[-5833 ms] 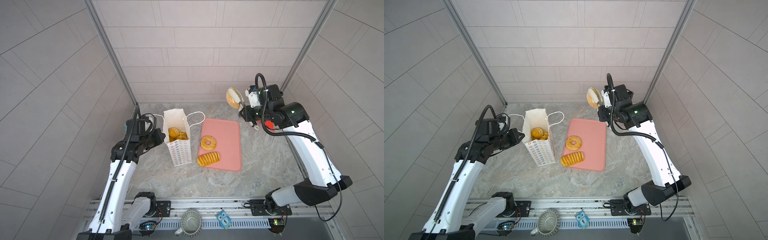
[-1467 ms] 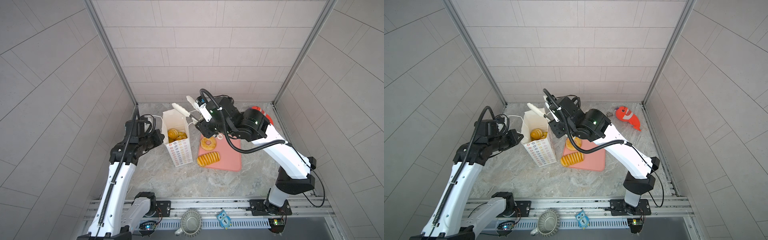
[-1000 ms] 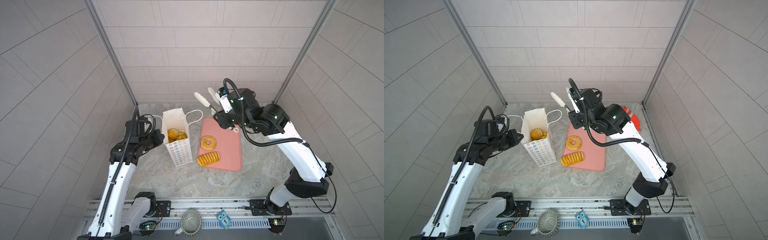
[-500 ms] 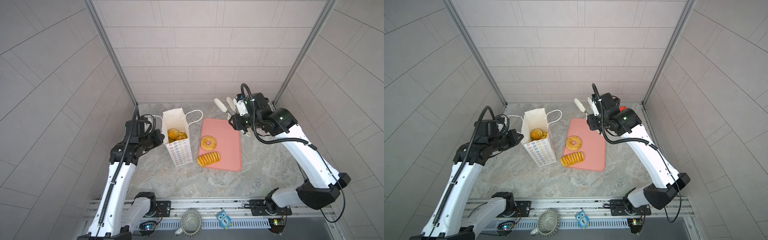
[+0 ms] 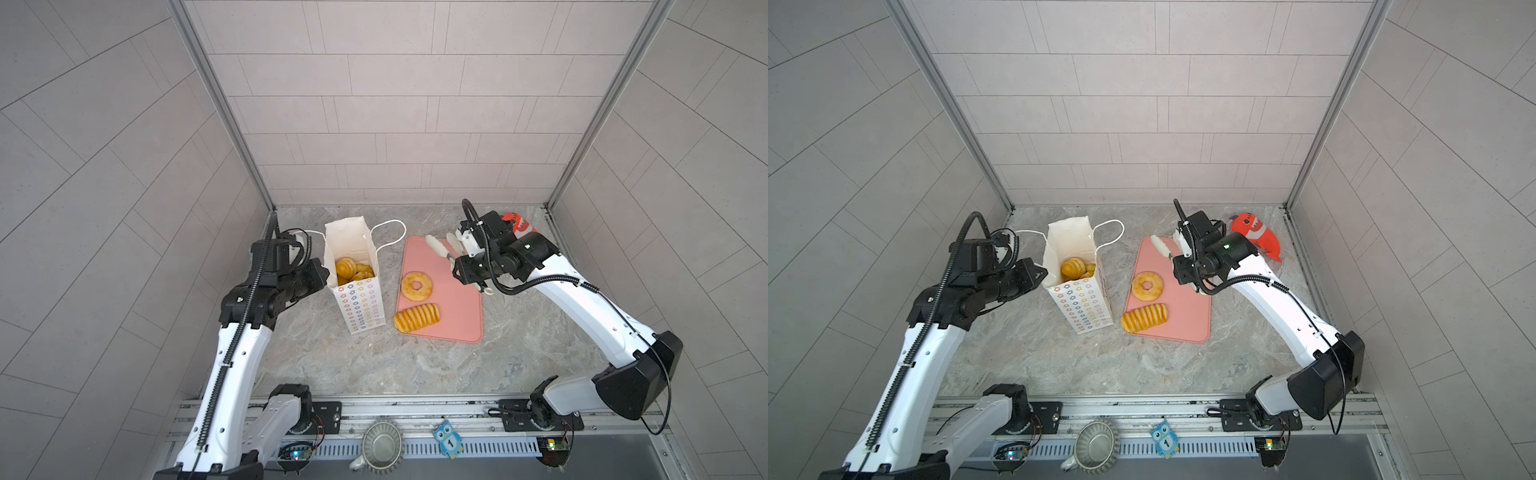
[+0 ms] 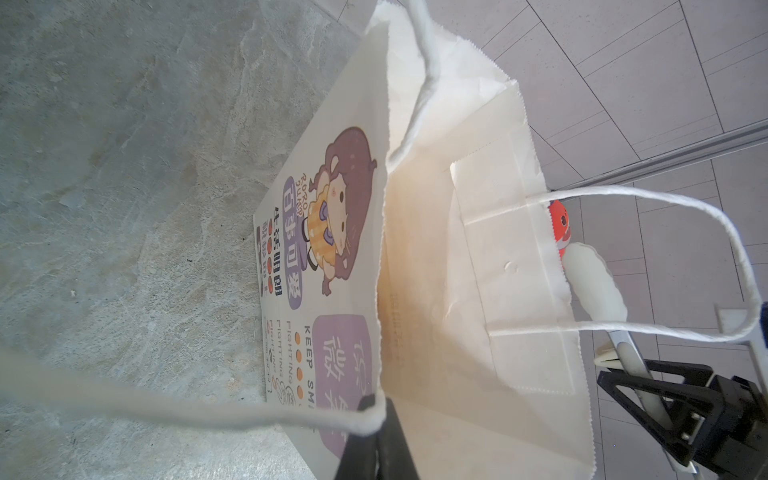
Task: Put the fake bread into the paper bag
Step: 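Lower the open tong over the spiral bread on the tray, then close the right gripper's tong around the orange ring bread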
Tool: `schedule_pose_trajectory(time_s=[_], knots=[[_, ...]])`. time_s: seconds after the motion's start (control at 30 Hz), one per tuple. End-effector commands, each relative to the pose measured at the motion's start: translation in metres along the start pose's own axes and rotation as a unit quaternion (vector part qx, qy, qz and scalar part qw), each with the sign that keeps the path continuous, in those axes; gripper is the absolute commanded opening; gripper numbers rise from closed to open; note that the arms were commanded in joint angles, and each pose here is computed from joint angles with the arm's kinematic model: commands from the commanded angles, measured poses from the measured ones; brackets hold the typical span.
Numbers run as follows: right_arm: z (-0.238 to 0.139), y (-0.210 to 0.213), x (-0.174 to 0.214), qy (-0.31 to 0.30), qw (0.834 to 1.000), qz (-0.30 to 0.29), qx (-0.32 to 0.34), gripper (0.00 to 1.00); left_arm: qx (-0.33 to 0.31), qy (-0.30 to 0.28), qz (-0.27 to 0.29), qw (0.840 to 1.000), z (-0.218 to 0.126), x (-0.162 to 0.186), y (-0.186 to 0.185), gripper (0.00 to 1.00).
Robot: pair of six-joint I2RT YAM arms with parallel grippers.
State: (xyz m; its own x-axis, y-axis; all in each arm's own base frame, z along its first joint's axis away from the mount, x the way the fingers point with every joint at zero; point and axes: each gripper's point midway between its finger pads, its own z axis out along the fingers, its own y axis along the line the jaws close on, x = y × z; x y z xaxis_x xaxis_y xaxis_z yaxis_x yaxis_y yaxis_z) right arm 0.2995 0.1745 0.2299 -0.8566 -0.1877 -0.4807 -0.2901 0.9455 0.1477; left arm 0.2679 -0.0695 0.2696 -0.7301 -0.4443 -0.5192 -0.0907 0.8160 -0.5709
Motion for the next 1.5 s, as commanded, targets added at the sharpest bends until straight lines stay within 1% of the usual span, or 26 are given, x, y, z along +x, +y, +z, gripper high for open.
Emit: schedule_pose_trajectory(time_s=[0.0,0.23,0.43,0.67,1.0,1.47], knots=[[0.006,0.001,-0.001,-0.006,1.0,0.003,-0.005,0.47,0.012,-0.011,0.003,1.0,-0.005,-0.007,-0.007,0.05],[0.035,-0.004,0.02,0.042,0.999,0.011,0.012,0.46,0.013,-0.013,0.005,1.0,-0.006,-0.008,-0.008,0.05],[0.053,-0.001,0.033,0.069,0.997,-0.006,0.022,0.46,0.013,-0.013,0.005,1.0,-0.007,-0.007,-0.008,0.05],[0.073,0.004,0.05,0.123,0.991,-0.033,0.039,0.45,0.011,-0.013,0.004,1.0,-0.008,-0.005,-0.007,0.05],[0.092,0.01,0.056,0.137,0.988,-0.051,0.053,0.45,0.009,-0.013,0.004,1.0,-0.009,-0.004,-0.006,0.05],[0.115,0.009,0.064,0.157,0.984,-0.054,0.061,0.43,0.005,-0.012,0.005,1.0,-0.007,-0.003,-0.003,0.05]])
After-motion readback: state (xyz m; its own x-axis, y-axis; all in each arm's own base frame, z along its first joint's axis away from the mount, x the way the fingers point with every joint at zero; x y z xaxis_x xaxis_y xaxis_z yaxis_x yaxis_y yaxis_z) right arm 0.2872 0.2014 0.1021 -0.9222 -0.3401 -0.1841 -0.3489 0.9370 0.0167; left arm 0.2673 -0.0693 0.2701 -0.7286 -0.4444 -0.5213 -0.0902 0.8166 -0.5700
